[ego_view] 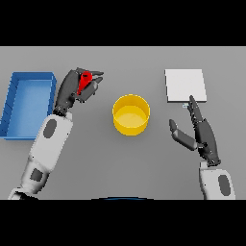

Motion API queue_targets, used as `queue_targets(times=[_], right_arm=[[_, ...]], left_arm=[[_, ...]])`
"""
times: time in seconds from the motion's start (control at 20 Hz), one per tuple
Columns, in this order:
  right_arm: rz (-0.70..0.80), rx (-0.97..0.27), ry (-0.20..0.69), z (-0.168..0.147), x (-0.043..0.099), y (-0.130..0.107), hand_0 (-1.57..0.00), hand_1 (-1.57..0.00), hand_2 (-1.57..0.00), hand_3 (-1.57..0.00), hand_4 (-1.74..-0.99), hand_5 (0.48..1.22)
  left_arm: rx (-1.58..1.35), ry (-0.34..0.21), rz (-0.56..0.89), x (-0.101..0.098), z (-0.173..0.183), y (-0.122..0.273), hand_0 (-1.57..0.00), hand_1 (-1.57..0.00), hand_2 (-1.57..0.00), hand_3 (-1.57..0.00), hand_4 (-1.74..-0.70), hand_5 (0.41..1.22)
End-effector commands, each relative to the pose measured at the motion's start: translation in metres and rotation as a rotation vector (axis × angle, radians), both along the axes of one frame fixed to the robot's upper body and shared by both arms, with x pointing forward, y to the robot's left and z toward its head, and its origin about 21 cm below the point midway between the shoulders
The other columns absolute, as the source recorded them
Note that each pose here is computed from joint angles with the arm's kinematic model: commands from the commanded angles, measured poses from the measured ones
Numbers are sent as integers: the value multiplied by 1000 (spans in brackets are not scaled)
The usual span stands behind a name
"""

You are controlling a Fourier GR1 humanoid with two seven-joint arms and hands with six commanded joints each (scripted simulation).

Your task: Pick up the red beaker and tilt it to pour out 1 green nut into yellow bowl. Pick up the yellow bowl and place it on the metallic measuring scale.

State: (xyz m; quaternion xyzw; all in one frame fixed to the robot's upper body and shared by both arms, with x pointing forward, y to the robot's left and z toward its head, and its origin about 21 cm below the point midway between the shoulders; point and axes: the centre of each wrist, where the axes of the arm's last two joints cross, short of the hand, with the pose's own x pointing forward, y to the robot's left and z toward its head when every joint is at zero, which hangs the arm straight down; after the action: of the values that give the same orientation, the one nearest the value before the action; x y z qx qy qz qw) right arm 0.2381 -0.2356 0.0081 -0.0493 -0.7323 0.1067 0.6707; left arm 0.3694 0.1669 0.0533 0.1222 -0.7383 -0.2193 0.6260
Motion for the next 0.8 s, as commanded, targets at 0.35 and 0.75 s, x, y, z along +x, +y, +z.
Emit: queue_targets(times=[0.35,0.75], right_arm=[[-4,-2,-11,0,-1,0,1,1,1,1,-1284,692],[-18,19,20,3,-2,3,1,1,1,1,-1284,678]], left_arm=[[558,-74,-156,14,36,-25,-1570,-1570,-1570,-1569,-1720,1145],[1070,-41,-356,25,55,-52,-1571,-1571,-1571,-1571,-1606,1208]])
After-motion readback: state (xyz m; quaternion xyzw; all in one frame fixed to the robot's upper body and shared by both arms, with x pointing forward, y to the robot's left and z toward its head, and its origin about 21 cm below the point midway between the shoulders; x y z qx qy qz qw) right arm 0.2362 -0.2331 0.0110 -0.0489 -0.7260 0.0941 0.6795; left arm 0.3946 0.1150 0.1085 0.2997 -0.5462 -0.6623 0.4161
